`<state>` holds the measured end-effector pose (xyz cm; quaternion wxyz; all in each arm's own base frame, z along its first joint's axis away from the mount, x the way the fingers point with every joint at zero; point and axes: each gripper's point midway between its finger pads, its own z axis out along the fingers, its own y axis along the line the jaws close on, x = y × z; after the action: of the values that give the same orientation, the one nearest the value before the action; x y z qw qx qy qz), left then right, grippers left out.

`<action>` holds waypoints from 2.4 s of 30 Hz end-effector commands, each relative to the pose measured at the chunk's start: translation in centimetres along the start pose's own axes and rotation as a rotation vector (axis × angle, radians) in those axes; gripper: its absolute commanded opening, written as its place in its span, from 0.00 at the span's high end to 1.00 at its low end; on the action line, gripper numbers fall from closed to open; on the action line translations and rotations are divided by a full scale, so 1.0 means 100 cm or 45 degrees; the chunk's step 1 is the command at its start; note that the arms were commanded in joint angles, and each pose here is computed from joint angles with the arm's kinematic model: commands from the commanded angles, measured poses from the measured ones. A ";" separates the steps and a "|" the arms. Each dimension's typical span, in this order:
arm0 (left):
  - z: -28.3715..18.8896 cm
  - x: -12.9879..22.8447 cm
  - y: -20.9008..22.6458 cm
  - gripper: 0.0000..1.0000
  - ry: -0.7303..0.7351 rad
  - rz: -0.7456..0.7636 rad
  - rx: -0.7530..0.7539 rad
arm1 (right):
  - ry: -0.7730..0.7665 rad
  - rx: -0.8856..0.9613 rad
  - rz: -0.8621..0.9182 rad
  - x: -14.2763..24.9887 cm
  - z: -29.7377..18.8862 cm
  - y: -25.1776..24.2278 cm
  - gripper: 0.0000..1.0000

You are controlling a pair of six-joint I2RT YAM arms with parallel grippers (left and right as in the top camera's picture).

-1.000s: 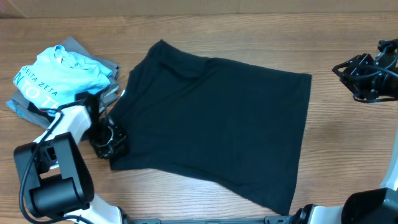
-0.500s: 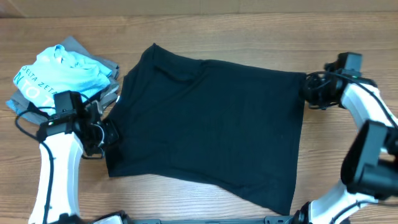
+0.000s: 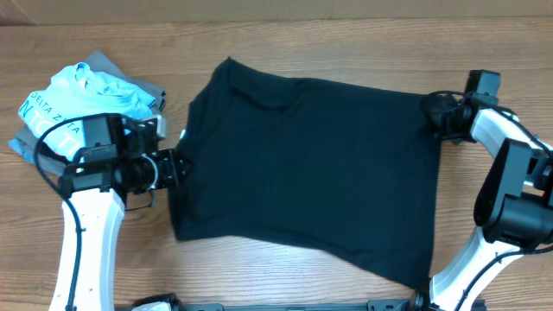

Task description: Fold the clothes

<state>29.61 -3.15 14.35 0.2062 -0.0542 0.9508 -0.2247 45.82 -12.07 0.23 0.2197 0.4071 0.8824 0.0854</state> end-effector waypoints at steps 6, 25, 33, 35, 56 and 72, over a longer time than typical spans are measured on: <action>0.006 -0.004 -0.032 0.62 -0.012 0.244 0.029 | -0.054 -0.070 -0.109 -0.056 -0.022 0.009 0.90; 0.102 0.043 0.082 0.96 0.468 0.066 -0.341 | -0.033 -0.603 -0.345 0.002 -0.299 0.111 0.81; 0.084 0.083 0.154 0.96 0.634 -0.356 -0.682 | 0.049 -0.578 -0.375 0.024 -0.295 0.114 0.81; 0.070 0.089 0.165 0.96 0.638 -0.486 -0.698 | 0.043 -0.534 -0.367 0.022 -0.290 0.109 0.81; -0.020 -0.012 0.065 0.69 0.048 -0.244 -0.287 | 0.512 0.098 -0.002 0.151 -0.049 -0.023 0.96; -0.024 -0.011 0.059 0.67 0.044 -0.223 -0.277 | 0.223 0.113 0.175 0.073 0.032 -0.032 0.96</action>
<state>29.07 3.68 13.08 0.1451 -0.1754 0.9644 -0.1345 44.18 -4.16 -0.44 0.1650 0.4067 0.8760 0.2001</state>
